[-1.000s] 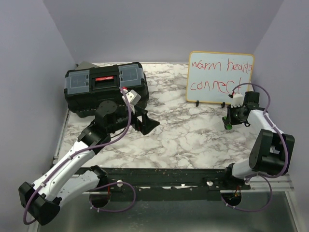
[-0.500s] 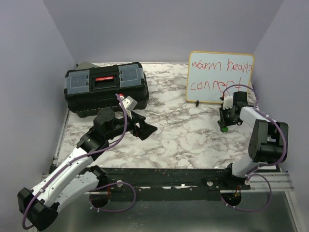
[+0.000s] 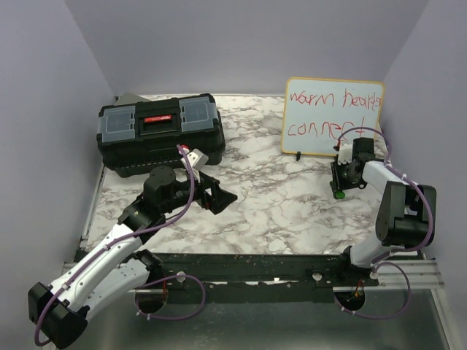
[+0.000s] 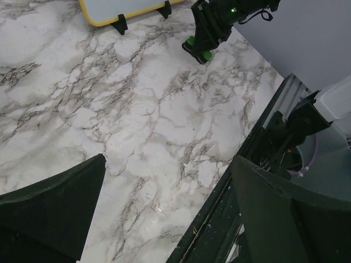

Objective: Erase the whiteboard
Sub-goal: Pick up the whiteboard eraser from the center of the board.

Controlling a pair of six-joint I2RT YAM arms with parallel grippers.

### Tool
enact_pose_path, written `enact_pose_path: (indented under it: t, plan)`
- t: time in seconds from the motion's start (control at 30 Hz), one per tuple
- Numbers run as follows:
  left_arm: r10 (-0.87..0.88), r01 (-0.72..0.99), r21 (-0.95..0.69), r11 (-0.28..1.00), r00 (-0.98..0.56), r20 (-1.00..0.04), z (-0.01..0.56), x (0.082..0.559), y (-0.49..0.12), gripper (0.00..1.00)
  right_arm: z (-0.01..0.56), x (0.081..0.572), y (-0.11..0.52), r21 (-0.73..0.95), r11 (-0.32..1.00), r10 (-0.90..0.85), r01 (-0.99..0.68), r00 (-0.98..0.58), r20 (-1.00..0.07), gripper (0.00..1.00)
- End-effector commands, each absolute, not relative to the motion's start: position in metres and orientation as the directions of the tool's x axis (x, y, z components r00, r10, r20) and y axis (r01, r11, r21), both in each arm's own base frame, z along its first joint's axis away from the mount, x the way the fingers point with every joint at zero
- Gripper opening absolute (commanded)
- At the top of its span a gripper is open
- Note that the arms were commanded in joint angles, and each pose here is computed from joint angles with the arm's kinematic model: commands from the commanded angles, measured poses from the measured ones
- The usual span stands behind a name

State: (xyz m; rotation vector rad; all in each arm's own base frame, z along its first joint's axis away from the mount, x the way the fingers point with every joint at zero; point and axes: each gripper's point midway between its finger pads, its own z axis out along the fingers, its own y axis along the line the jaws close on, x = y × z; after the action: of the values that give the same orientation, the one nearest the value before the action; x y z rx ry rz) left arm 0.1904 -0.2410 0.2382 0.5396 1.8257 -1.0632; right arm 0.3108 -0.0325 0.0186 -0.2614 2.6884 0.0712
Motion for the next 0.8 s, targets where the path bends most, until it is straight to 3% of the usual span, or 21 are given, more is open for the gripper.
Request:
enact_pose_path:
  t: [0.0,0.13,0.4,0.63,0.77]
  plan:
    - [-0.092,0.732,-0.433,0.525,-0.457,-0.884,0.241,0.192,-0.242,0.96,0.024,0.310,-0.035,-0.011,0.985,-0.161,-0.173,-0.884,-0.439,0.37]
    - [-0.097,0.730,-0.444,0.520,-0.466,-0.879,0.239,0.192,-0.244,0.96,0.023,0.310,-0.034,-0.004,0.984,-0.160,-0.176,-0.885,-0.437,0.35]
    - [-0.139,0.745,-0.482,0.462,-0.476,-0.868,0.250,0.204,-0.263,0.97,0.031,0.310,-0.027,0.029,0.980,-0.164,-0.198,-0.876,-0.454,0.12]
    - [-0.195,0.808,-0.502,0.309,-0.463,-0.865,0.277,0.251,-0.314,0.98,0.069,0.308,-0.005,0.080,0.953,-0.196,-0.293,-0.795,-0.574,0.03]
    - [-0.185,0.816,-0.488,0.311,-0.452,-0.873,0.279,0.296,-0.343,0.98,0.091,0.308,0.005,0.116,0.938,-0.179,-0.326,-0.744,-0.644,0.01]
